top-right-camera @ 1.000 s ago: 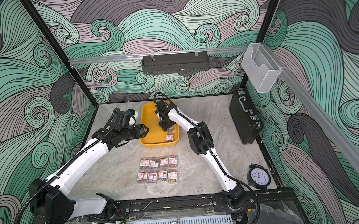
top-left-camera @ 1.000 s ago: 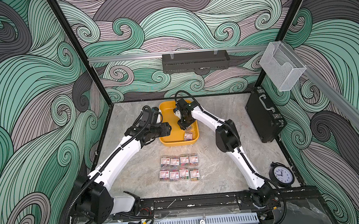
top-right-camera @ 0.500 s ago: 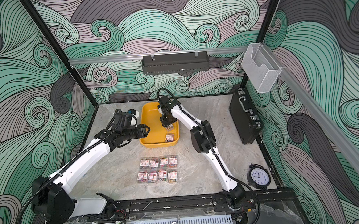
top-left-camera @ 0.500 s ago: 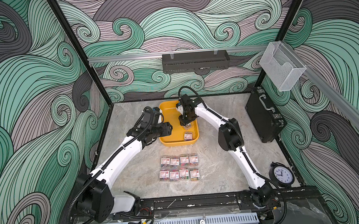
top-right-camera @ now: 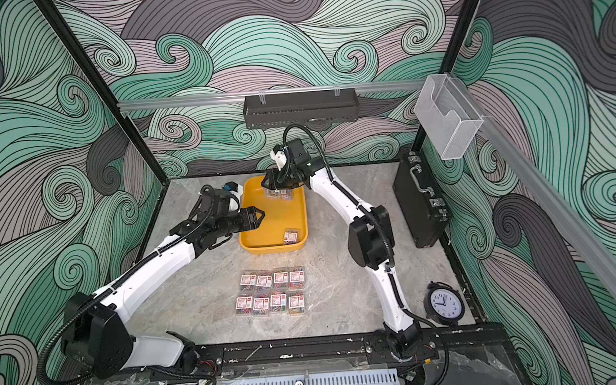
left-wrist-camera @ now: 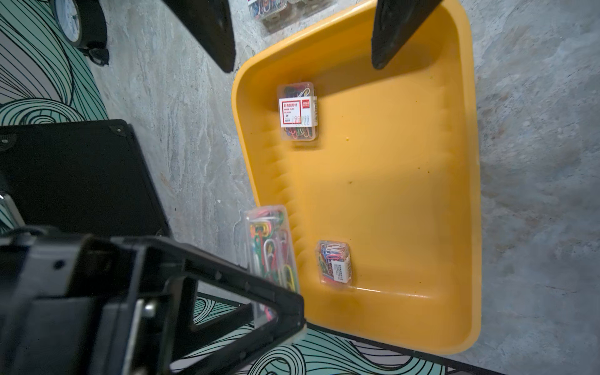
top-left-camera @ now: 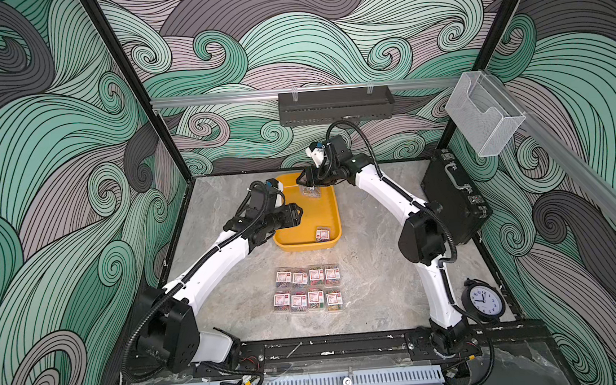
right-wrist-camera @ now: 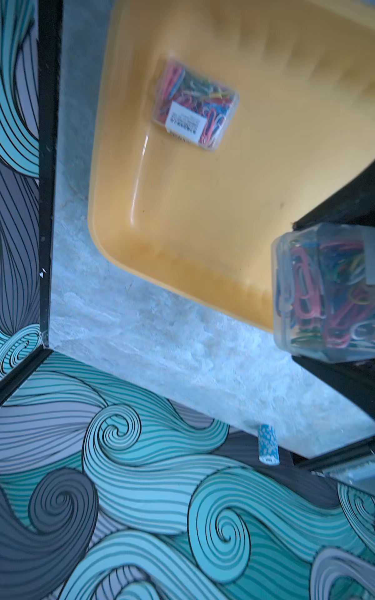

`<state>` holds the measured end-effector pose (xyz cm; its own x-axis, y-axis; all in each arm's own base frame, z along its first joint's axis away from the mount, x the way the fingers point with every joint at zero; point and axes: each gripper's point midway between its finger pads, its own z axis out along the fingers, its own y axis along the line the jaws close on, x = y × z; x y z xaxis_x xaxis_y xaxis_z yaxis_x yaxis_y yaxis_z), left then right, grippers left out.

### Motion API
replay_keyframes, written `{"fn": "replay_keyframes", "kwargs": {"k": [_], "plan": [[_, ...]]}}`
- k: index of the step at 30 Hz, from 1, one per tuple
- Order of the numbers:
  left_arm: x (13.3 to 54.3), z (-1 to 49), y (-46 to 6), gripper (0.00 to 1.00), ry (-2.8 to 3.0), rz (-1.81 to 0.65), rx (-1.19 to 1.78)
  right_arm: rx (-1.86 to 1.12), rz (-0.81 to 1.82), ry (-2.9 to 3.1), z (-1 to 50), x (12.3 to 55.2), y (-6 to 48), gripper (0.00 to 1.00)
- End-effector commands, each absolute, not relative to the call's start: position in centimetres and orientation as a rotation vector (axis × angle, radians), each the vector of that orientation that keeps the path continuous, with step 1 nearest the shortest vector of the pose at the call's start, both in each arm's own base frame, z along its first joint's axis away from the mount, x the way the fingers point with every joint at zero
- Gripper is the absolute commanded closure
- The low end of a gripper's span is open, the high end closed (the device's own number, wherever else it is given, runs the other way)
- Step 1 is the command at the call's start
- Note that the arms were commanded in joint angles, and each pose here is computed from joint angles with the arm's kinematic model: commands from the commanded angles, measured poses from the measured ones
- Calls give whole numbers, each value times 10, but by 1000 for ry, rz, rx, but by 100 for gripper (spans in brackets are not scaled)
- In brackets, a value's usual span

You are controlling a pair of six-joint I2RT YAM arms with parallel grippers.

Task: Take the paper clips out of the storage box
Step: Pick up the boxed paper clips from the storage box, then place the boxed paper clips in the storage box.

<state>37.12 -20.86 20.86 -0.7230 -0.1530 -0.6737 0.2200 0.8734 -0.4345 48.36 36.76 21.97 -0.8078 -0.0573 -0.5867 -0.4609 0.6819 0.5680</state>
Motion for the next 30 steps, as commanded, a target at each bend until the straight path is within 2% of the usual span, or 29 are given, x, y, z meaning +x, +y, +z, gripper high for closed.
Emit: {"fn": "replay_keyframes", "kwargs": {"k": [1,12,26,30], "plan": [[393,238,-226,35,2149,-713,67,-283,1226,2197,263,484,386,55],[418,242,-229,36,2078,-632,116,-122,1366,2076,284,474,381,55],[439,250,-229,46,2018,-569,124,-84,1445,2049,286,465,382,55],[444,248,-229,53,2018,-551,134,-83,1459,2040,288,462,382,55]]}}
